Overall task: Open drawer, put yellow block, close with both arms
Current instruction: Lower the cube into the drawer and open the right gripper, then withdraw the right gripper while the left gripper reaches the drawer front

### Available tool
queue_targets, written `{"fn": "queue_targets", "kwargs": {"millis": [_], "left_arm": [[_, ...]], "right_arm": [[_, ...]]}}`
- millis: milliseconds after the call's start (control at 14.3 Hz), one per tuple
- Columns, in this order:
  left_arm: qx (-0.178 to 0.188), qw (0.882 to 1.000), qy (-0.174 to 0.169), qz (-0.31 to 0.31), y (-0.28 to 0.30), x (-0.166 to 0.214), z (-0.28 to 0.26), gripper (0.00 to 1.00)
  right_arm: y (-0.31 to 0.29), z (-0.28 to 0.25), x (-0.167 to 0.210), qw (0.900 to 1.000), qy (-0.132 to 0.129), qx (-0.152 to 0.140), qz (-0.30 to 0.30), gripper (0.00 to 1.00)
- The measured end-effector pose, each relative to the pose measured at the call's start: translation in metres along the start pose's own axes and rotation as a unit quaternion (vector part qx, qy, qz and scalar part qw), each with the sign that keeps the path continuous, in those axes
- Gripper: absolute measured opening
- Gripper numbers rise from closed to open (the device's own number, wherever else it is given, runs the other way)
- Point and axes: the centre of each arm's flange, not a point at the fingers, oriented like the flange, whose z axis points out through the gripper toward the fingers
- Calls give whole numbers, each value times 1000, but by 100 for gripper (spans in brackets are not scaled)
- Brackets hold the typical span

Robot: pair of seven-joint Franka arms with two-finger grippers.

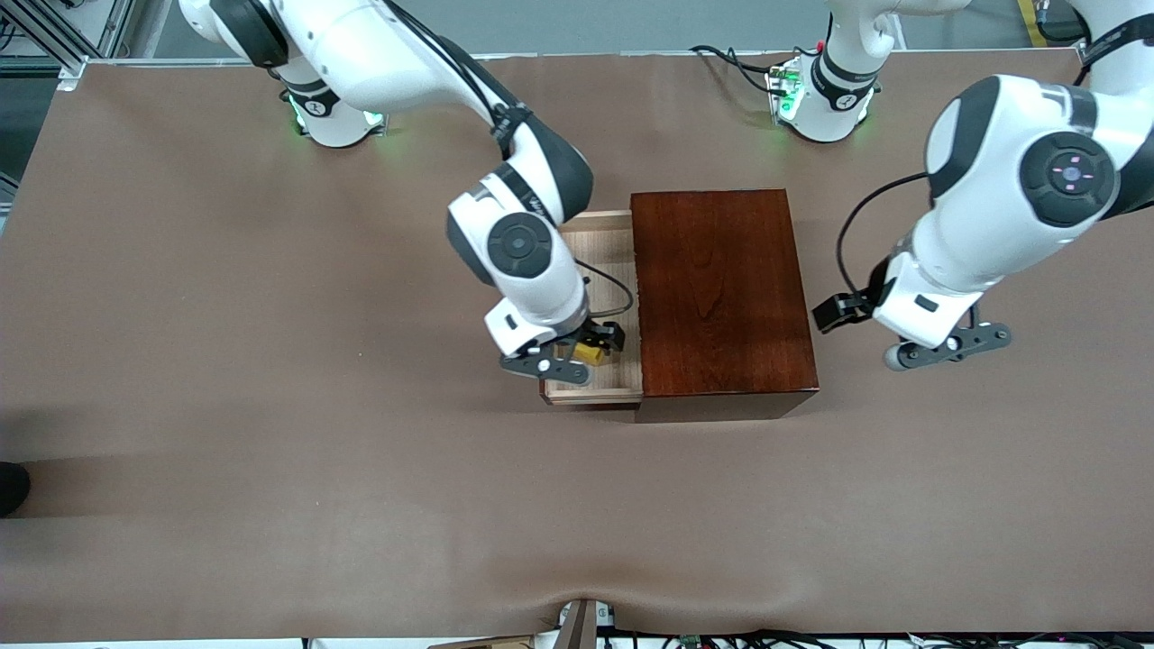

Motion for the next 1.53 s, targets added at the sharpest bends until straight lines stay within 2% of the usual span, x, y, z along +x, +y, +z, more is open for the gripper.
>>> {"fn": "queue_targets", "kwargs": {"millis": [70, 209, 348, 488, 627, 767, 906, 1115, 1324, 1394, 1533], "left_arm": [[-14, 999, -5, -35, 13, -4, 0, 100], [-35, 993, -20, -110, 44, -13, 3, 100], [-31, 987, -34, -156, 89, -32, 21, 100], [-26, 980, -45, -190, 141, -59, 43, 100], [-26, 972, -51, -227, 183, -83, 56, 100], [-35, 960, -52, -274, 220, -108, 65, 100], [-58, 940, -50, -332, 255, -136, 76, 100], [-89, 903, -47, -419, 296, -169, 100, 100], [-95, 852, -48, -512, 319, -190, 126, 100], [-91, 839, -47, -535, 325, -199, 134, 100], [-94, 822, -44, -559, 336, -214, 148, 100]], "right_arm": [[16, -31, 12, 1000, -14, 2, 1, 100], [67, -109, 43, 1000, -26, 7, -14, 100], [138, -179, 70, 998, -36, 2, -44, 100], [212, -223, 96, 997, -30, -11, -71, 100], [277, -249, 116, 994, -11, -45, -97, 100], [330, -265, 127, 990, -5, -65, -125, 100], [382, -277, 138, 987, -5, -66, -149, 100], [440, -281, 149, 985, -3, -62, -162, 100], [458, -271, 142, 985, 19, -60, -161, 100], [460, -267, 135, 985, 24, -59, -161, 100], [462, -265, 118, 985, 25, -58, -162, 100]]}}
